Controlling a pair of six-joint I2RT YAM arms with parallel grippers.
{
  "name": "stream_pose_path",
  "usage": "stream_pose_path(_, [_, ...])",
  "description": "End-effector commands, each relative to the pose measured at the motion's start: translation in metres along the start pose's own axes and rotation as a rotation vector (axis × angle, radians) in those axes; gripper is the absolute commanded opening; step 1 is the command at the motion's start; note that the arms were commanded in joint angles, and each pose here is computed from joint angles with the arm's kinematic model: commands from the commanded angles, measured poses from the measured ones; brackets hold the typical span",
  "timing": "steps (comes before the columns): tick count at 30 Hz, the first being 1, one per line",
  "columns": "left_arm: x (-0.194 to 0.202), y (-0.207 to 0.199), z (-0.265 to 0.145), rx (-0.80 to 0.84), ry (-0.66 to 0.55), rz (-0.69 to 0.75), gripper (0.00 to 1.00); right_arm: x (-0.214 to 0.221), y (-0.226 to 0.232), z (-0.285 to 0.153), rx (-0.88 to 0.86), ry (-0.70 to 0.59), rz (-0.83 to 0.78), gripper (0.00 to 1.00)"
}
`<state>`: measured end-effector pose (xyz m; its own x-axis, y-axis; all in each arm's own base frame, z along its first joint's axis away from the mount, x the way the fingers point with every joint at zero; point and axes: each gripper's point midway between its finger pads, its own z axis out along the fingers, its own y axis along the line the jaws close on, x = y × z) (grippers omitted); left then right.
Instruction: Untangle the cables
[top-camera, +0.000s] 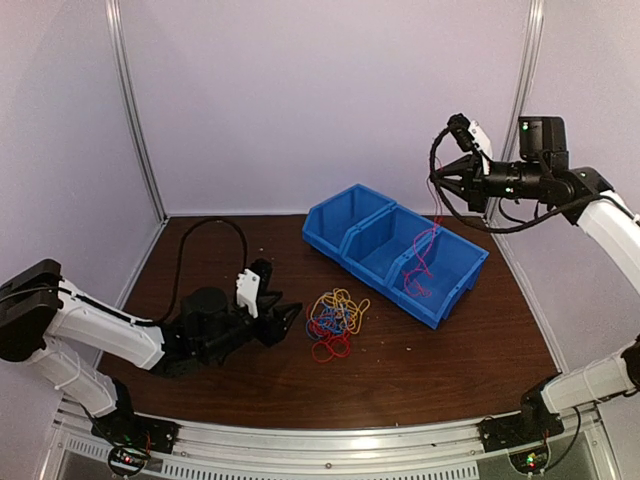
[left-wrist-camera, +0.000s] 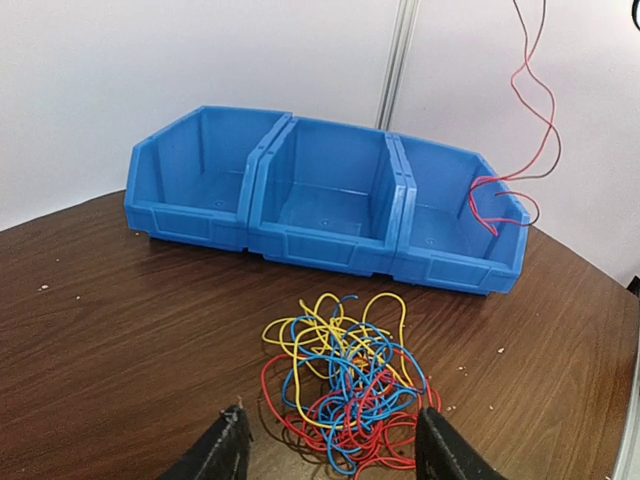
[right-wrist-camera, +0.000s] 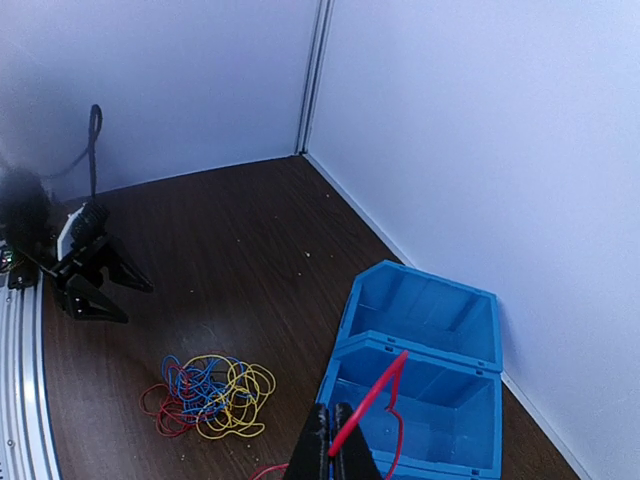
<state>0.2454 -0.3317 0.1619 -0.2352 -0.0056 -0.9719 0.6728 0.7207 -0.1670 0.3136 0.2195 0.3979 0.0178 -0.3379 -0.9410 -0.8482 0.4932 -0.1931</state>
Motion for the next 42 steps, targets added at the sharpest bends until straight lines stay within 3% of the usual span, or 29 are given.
stream_pose_path(1, [0.000,0.011,-0.007,-0.055,0.005,0.026,0.57,0.024,-0.025,-0.016,0.123,0.033,-0.002,0.00])
stream_pose_path(11, [0.010,0.012,-0.006,-0.056,0.026,0.033,0.57,0.081,-0.070,-0.014,0.216,0.098,0.094,0.00])
stream_pose_path(20, [0.013,0.017,-0.013,-0.066,0.027,0.023,0.57,0.194,-0.079,0.028,0.152,0.394,0.245,0.02])
stream_pose_path(28, [0.019,0.021,-0.012,-0.091,0.051,0.048,0.58,0.230,-0.080,0.030,0.185,0.471,0.303,0.00])
stream_pose_path(36, [0.026,0.024,-0.009,-0.105,0.068,0.062,0.58,0.300,-0.085,0.027,0.234,0.731,0.374,0.00])
stream_pose_path(37, [0.028,0.023,-0.007,-0.103,0.072,0.065,0.58,0.301,-0.085,0.028,0.228,0.742,0.380,0.01])
stream_pose_path(42, [0.028,0.021,-0.005,-0.093,0.081,0.069,0.58,0.268,-0.097,0.023,0.243,0.720,0.370,0.37])
